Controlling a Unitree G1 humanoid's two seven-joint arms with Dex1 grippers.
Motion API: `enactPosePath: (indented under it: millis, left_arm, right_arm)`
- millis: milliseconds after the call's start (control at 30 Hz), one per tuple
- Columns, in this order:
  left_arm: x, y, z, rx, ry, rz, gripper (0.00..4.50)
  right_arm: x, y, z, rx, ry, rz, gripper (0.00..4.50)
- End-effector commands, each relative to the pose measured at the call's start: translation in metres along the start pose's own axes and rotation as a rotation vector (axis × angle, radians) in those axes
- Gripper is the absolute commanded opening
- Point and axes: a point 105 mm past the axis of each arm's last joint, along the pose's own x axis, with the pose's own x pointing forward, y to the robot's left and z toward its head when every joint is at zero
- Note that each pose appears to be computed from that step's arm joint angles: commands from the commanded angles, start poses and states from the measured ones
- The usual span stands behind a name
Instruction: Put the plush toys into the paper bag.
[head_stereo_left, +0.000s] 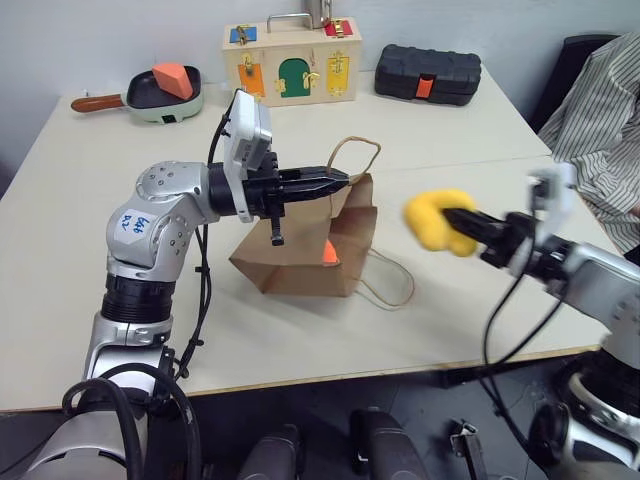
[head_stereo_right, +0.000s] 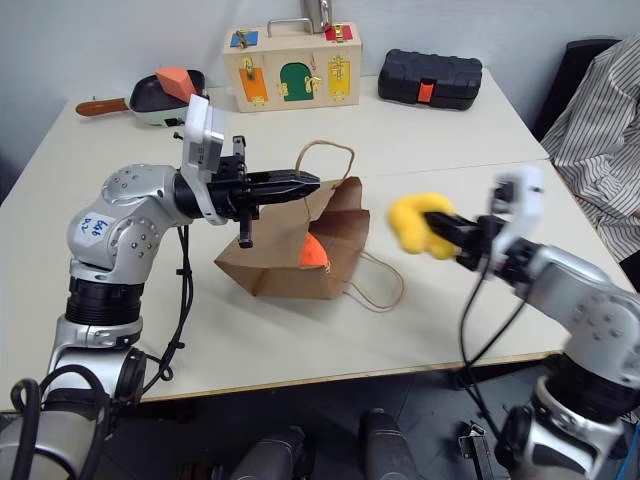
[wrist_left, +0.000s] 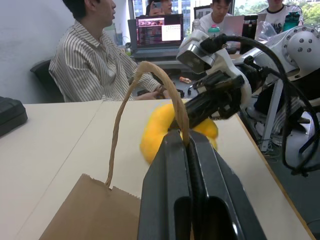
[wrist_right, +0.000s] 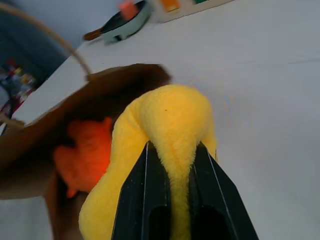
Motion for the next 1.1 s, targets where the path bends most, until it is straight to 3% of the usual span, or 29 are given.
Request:
enactPosePath:
  millis: [33, 133, 300, 667, 833, 1000, 1100]
  left_arm:
    - [0.003, -0.001, 0.018, 0.060, -0.028, -0.017, 0.00]
    - [0.006, -0.002, 0.019, 0.071, -0.026, -0.023, 0.00]
    - [0.005, -0.004, 0.016, 0.068, -0.014, -0.033, 0.00]
    - [0.001, 0.001, 0.018, 0.073, -0.026, 0.001, 0.00]
    - [-0.004, 0.005, 0.012, 0.072, -0.007, 0.025, 0.00]
    - [-0.015, 0.017, 0.006, 0.086, 0.026, 0.078, 0.00]
    - [-0.013, 0.024, 0.007, 0.102, 0.024, 0.085, 0.00]
  right_arm:
    - [0.043, 0.013, -0.002, -0.096, 0.030, 0.028, 0.00]
    - [0.072, 0.030, -0.006, -0.124, 0.045, 0.110, 0.00]
    - [0.110, 0.044, -0.008, -0.020, 0.045, 0.188, 0.00]
    - [0.160, 0.062, -0.031, 0.258, 0.093, 0.199, 0.00]
    - [0.158, 0.068, -0.017, 0.259, 0.054, 0.250, 0.00]
    - [0.134, 0.047, -0.001, 0.107, 0.030, 0.211, 0.00]
    - [0.116, 0.050, 0.011, 0.112, 0.001, 0.253, 0.00]
